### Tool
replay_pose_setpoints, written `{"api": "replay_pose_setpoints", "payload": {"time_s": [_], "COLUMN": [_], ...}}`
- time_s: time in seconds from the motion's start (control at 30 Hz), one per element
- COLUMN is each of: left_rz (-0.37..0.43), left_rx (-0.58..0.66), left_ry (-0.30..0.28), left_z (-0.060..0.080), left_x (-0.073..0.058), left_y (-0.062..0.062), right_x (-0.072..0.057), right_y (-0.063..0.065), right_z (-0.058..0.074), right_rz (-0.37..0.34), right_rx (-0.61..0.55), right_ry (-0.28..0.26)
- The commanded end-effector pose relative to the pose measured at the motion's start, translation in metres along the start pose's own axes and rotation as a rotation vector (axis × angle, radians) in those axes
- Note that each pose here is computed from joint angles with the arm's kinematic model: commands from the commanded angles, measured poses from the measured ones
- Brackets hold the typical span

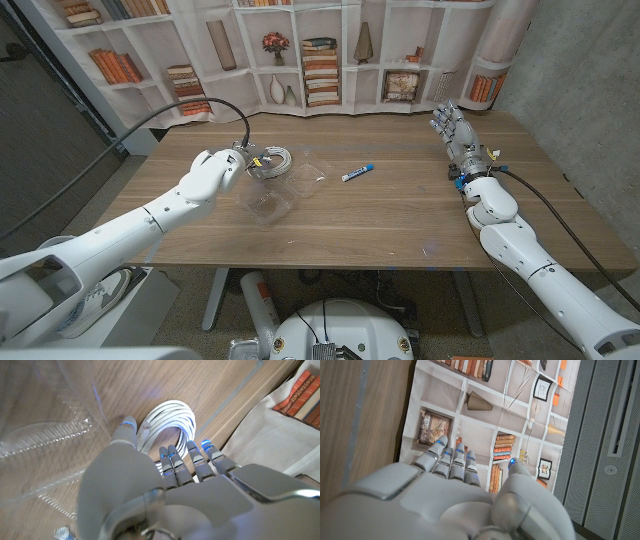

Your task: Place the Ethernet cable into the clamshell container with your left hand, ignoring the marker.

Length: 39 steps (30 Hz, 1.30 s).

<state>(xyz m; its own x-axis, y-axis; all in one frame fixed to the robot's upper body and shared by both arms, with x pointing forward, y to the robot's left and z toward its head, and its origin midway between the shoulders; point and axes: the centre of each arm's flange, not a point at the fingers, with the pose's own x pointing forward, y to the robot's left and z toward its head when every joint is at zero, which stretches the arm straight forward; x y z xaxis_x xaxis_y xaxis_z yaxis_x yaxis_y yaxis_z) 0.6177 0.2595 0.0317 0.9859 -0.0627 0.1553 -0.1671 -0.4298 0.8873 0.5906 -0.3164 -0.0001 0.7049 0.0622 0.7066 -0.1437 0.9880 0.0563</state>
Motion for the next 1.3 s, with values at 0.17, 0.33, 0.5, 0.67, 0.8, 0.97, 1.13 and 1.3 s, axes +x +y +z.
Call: {"api": "replay_pose_setpoints", "payload": {"time_s": [0.17, 0.33, 0.5, 0.67, 0.8, 0.97, 1.13, 1.3], "left_rz": [-0.028, -0.032, -0.024, -0.021, -0.027, -0.038, -0.042, -0.039], "left_rx": [-0.027, -0.035, -0.029, -0.034, -0.047, -0.068, -0.068, -0.078], "left_ry": [-0.019, -0.029, -0.036, -0.043, -0.045, -0.049, -0.045, -0.045], "left_z": [0.01, 0.015, 0.02, 0.023, 0.025, 0.028, 0.03, 0.033], "left_x": [0.013, 0.016, 0.018, 0.019, 0.021, 0.022, 0.021, 0.019], "left_y": [-0.01, -0.011, -0.01, -0.011, -0.014, -0.019, -0.02, -0.021], "right_x": [0.0, -0.001, -0.004, -0.005, -0.006, -0.008, -0.009, -0.009], "right_y": [-0.002, -0.003, -0.005, -0.007, -0.008, -0.009, -0.009, -0.009], "right_z": [-0.004, -0.004, -0.006, -0.006, -0.006, -0.008, -0.008, -0.009], "right_rz": [-0.003, -0.005, -0.009, -0.013, -0.016, -0.021, -0.021, -0.017], "right_rx": [0.002, 0.001, 0.004, 0.005, 0.006, 0.013, 0.014, 0.017], "right_ry": [0.009, 0.009, 0.009, 0.008, 0.008, 0.01, 0.01, 0.009]}}
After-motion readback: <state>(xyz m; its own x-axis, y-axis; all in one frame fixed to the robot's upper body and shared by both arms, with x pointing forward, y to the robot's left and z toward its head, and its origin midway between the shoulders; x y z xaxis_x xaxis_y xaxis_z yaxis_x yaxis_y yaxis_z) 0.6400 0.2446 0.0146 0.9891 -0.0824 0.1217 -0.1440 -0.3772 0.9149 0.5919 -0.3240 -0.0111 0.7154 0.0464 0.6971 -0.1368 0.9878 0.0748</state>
